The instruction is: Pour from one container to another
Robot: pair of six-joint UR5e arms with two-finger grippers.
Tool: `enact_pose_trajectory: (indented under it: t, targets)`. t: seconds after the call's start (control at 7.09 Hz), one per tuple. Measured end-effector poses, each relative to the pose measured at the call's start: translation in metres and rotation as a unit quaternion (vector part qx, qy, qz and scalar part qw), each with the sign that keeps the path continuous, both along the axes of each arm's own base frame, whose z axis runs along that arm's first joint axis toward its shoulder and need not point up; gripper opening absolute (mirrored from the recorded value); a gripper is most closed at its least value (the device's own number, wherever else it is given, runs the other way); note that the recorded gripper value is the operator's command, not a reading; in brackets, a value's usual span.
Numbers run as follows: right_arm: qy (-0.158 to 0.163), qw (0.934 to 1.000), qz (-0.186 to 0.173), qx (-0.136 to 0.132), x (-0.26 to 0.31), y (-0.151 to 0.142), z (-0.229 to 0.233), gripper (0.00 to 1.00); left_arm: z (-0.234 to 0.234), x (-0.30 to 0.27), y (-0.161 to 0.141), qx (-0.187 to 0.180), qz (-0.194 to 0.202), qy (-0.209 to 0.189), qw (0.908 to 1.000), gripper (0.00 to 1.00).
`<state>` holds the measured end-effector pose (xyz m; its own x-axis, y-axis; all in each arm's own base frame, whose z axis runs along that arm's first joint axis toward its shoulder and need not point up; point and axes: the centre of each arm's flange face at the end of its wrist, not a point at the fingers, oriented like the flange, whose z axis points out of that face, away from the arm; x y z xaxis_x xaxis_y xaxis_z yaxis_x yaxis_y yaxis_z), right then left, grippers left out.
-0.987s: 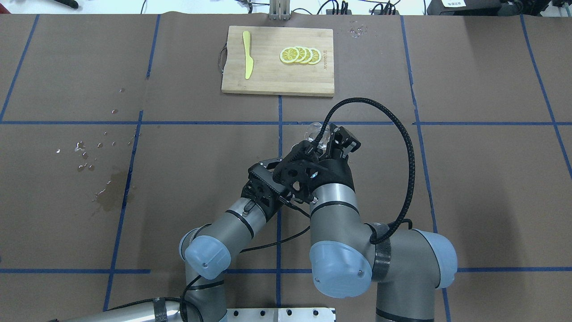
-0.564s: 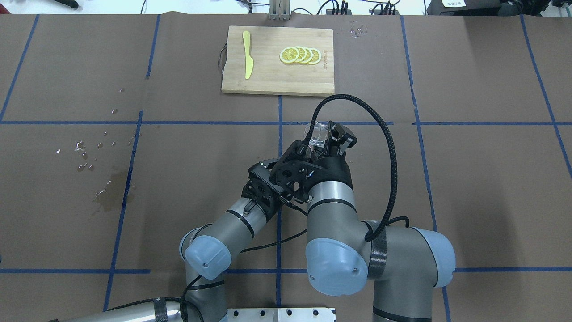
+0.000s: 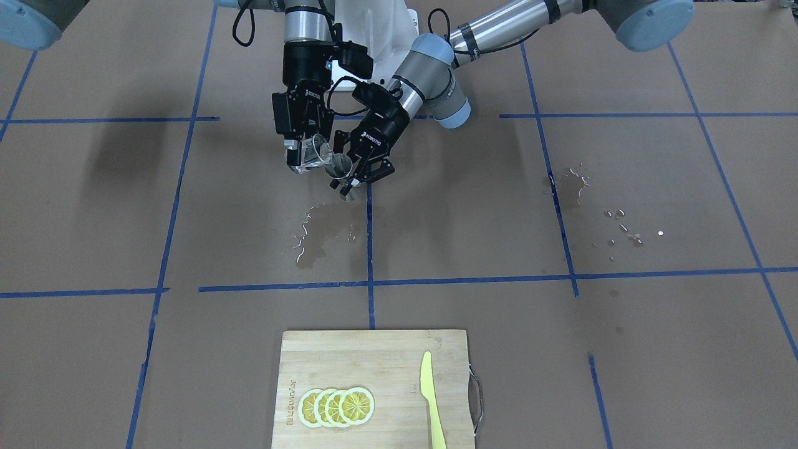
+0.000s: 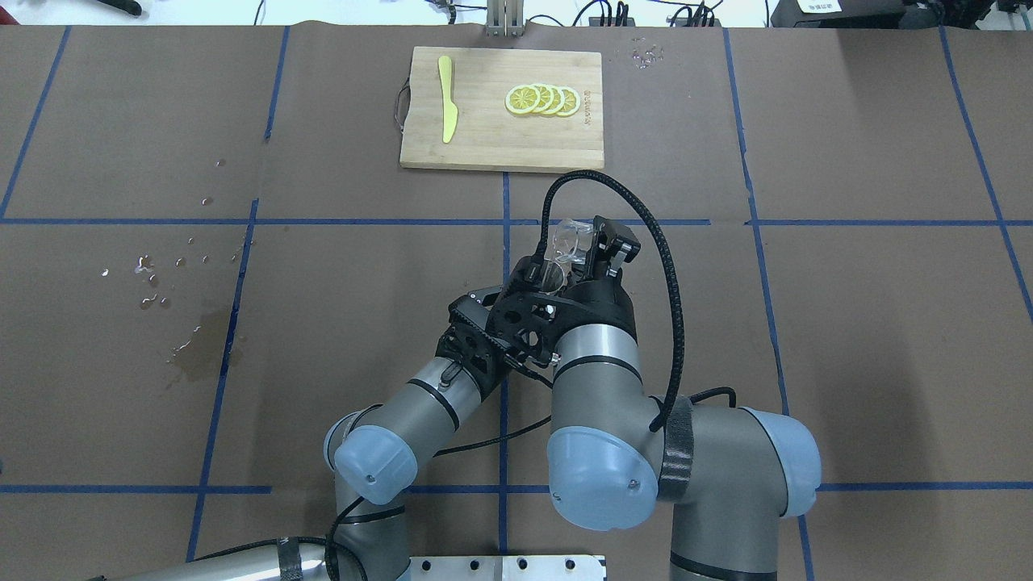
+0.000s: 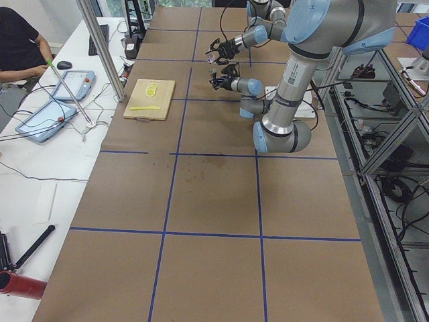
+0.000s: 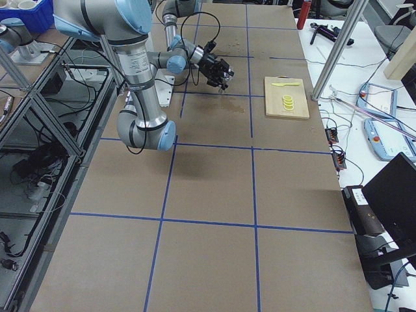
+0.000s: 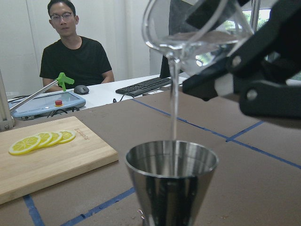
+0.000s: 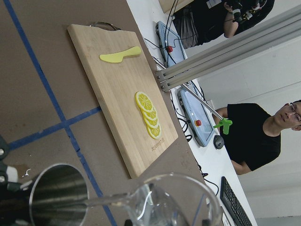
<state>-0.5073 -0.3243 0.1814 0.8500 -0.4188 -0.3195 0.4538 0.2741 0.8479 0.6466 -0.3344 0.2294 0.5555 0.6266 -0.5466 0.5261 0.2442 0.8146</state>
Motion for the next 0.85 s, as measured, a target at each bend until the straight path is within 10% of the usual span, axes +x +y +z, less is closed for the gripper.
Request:
enact_pose_trajectory:
  t: [0.85]
  targets:
    - [0.05, 0.9985, -0.017, 0.012, 0.0026, -0.0036, 0.0002, 0.1, -0.0003, -0.0004, -0.0003, 0.0, -0.001, 0.0, 1.0, 0.0]
